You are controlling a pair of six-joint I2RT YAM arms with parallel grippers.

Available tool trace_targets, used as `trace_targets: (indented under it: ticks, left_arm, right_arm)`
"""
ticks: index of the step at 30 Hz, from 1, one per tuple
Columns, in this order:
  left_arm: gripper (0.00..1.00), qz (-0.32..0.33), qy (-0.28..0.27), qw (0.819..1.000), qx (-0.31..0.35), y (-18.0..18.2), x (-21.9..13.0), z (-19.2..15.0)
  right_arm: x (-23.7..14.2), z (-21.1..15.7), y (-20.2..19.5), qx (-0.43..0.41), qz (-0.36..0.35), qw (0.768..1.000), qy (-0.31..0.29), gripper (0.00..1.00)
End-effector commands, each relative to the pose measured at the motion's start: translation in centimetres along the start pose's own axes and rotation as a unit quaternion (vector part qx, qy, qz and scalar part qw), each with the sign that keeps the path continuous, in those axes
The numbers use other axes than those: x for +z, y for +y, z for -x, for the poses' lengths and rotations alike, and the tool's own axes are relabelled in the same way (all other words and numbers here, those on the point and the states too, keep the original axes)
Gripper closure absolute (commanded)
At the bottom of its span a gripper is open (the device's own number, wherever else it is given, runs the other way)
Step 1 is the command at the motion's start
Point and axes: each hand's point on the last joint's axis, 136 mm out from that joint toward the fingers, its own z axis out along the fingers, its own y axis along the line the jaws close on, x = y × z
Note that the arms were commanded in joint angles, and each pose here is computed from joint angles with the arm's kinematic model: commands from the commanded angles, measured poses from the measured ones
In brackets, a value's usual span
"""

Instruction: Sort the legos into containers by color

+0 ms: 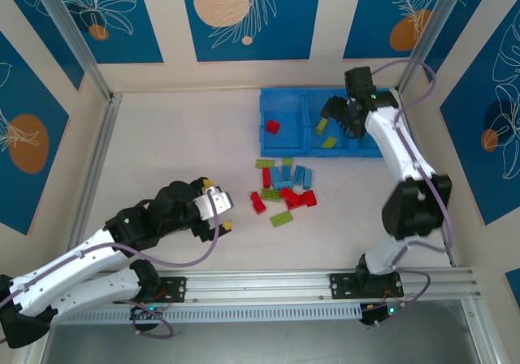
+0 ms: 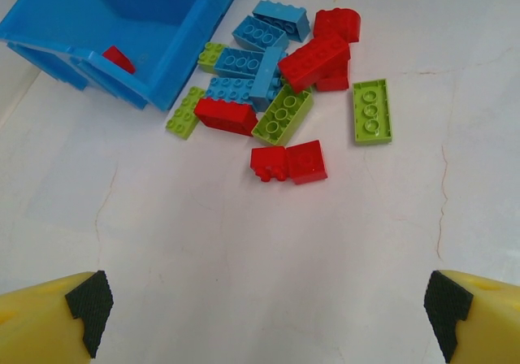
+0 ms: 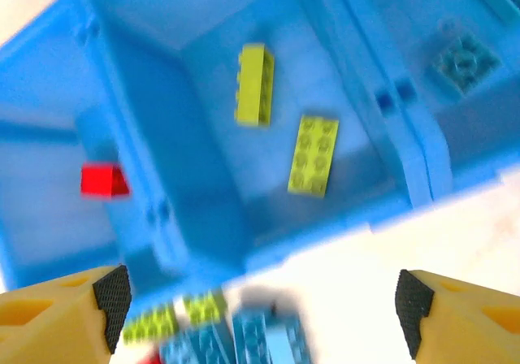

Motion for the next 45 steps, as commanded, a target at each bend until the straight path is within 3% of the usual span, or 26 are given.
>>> trace_targets:
  ticks: [1, 7, 12, 15, 18, 26, 31, 36, 40, 45]
  left_arm:
    - [0.00, -0.005, 0.005, 1.000, 0.009, -0.1, -0.1, -0.3]
    - [0.00, -0.009, 0.021, 0.999, 0.022, -0.3, 0.5, -0.8]
    - [0.00, -0.026, 0.038, 0.999, 0.024, -0.7, 1.1, -1.1]
    - [0.00, -0.031, 0.039, 0.998, 0.023, -0.9, 1.2, -1.3]
    - [0.00, -0.023, 0.045, 0.998, 0.027, -0.7, 1.2, -1.6]
    - [0.00, -0.010, 0.053, 0.998, 0.028, -0.3, 1.1, -2.1]
    - [0.00, -0.016, 0.055, 0.998, 0.029, -0.5, 1.3, -2.1]
    - [0.00, -0.018, 0.051, 0.998, 0.030, -0.6, 1.3, -2.0]
    - [0.00, -0.021, 0.037, 0.999, 0.029, -0.7, 1.1, -1.6]
    - [0.00, -0.022, 0.024, 0.999, 0.028, -0.7, 0.9, -1.2]
  right_arm:
    - [-3.5, -6.7, 1.4, -0.071, 0.046, 0.996, 0.023, 0.13]
    - [-4.5, -21.4, -0.1, -0.130, 0.058, 0.984, 0.107, 0.18]
    - [-2.8, -29.6, 0.5, -0.296, 0.082, 0.935, 0.178, 0.16]
    - [-0.5, -30.5, -0.3, -0.370, 0.024, 0.911, 0.180, 0.07]
    - [1.5, -31.8, 0.4, -0.416, 0.015, 0.886, 0.204, 0.04]
    - [5.2, -32.9, 1.7, -0.422, 0.022, 0.881, 0.214, 0.03]
    - [6.6, -33.9, 1.1, -0.416, 0.011, 0.879, 0.233, 0.13]
    - [6.6, -34.4, 0.3, -0.408, -0.005, 0.882, 0.237, 0.30]
    - [4.9, -33.9, 0.4, -0.404, 0.005, 0.887, 0.223, 0.42]
    - [0.8, -30.9, 2.6, -0.371, 0.073, 0.910, 0.172, 0.46]
